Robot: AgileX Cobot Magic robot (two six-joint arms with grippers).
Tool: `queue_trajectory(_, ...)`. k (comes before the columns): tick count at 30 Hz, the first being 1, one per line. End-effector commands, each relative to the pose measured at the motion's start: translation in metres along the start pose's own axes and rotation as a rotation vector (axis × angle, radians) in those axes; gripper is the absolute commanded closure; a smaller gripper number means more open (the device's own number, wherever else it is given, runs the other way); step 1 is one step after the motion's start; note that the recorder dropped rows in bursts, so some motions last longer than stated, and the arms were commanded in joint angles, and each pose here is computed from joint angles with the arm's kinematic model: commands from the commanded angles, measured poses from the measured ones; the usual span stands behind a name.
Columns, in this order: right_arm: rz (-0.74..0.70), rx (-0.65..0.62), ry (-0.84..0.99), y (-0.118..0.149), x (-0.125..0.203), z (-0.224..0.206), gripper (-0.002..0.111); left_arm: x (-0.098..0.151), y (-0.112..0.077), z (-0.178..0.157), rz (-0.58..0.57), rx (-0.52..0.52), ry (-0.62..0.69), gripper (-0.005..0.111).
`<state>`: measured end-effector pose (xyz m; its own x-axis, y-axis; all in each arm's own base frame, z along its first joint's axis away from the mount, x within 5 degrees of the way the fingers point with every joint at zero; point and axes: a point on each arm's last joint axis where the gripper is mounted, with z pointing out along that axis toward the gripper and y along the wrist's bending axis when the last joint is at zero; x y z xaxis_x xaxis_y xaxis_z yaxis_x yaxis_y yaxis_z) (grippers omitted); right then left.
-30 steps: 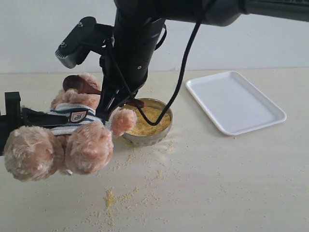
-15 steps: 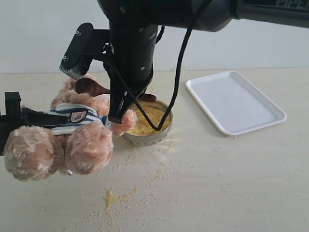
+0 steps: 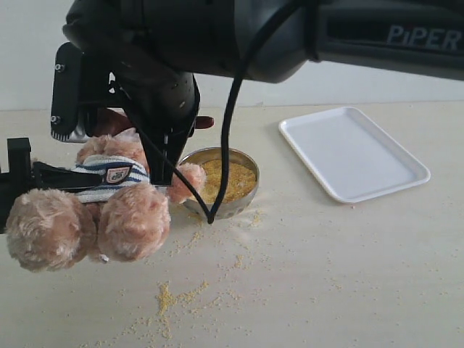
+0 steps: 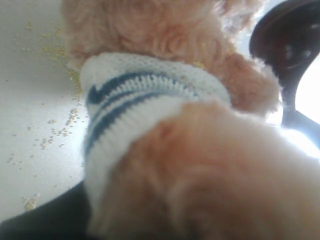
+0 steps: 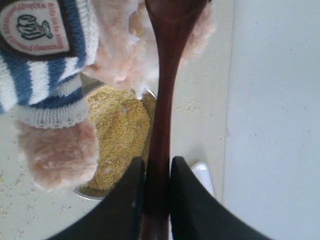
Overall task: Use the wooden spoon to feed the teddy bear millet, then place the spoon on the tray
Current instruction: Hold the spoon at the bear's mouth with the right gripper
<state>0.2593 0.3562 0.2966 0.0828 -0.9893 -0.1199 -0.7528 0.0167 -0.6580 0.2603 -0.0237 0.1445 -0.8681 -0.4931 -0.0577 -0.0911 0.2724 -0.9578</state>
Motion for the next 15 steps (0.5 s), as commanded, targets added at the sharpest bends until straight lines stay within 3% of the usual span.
queue_trajectory(1,0.01,0.011,0.014,-0.0006,0.0013,-0.0015,0.108,0.0011,-0.0025,-0.0003,-0.004,0.034,-0.003,0.102)
queue_trajectory(15,0.166,0.062,0.013,-0.0055,0.0021,-0.0013,0.108,0.0011,-0.0025,-0.0003,0.0,0.034,-0.003,0.102)
